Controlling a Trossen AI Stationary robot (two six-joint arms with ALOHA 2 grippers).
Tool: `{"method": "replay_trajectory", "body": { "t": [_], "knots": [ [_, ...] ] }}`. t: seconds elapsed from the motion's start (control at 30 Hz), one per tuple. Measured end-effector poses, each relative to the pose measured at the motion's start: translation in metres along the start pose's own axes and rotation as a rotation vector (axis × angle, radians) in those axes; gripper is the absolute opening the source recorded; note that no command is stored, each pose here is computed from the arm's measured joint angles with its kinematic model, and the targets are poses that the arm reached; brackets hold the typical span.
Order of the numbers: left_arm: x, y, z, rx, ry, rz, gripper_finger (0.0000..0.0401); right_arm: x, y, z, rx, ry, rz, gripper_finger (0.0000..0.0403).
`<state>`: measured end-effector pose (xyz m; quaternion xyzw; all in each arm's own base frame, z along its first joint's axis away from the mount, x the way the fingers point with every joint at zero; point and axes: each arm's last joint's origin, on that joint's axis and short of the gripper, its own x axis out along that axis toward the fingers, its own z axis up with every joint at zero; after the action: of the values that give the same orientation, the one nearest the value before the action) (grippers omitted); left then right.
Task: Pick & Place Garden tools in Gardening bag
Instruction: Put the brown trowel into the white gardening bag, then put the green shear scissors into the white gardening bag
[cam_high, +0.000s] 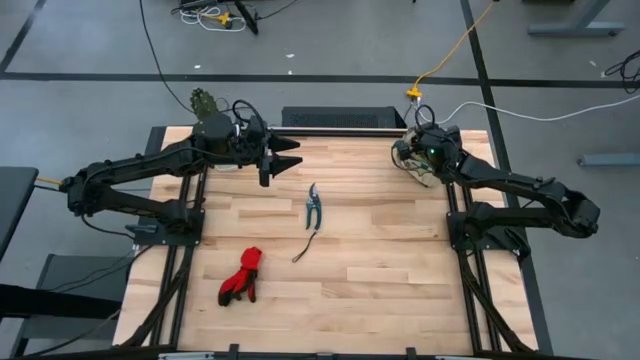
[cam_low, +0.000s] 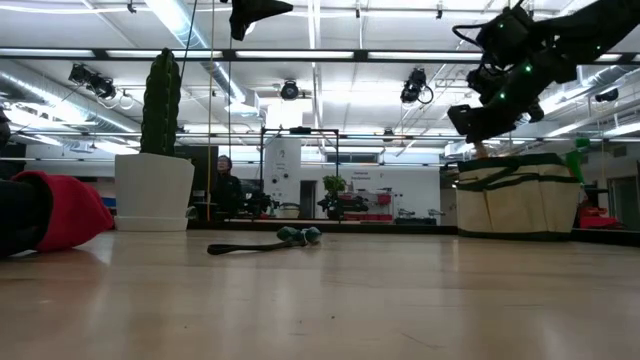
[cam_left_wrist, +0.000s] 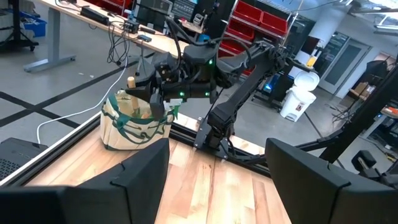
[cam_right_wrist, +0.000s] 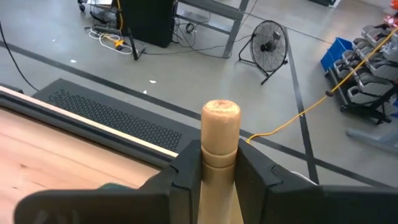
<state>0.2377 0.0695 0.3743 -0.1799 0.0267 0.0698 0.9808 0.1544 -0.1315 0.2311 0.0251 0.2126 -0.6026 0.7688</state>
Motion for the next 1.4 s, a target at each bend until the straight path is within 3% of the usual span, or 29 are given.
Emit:
{"method": "replay_trajectory", "body": {
  "t": [0.5, 0.87, 1.07, 1.4],
  "knots": [
    [0.0002, 0.0001, -0.0001, -0.005, 0.000, 0.001, 0.0270, 0.0019, 0.0015, -0.0043, 0.043, -0.054, 0.013, 0.0075],
    [0.0003, 0.0001, -0.0002, -0.005, 0.001, 0.000, 0.0270, 0.0020, 0.0026, -0.0053, 0.032, -0.044, 0.055, 0.0097],
    [0.0003, 0.0000, -0.0002, -0.004, 0.001, 0.000, 0.0270, 0.0019, 0.0030, -0.0053, 0.032, -0.043, 0.067, 0.0137],
    [0.0003, 0.0000, -0.0002, -0.002, 0.001, 0.000, 0.0270, 0.0017, 0.0031, -0.0023, 0.051, -0.069, 0.070, 0.0244]
  ]
}}
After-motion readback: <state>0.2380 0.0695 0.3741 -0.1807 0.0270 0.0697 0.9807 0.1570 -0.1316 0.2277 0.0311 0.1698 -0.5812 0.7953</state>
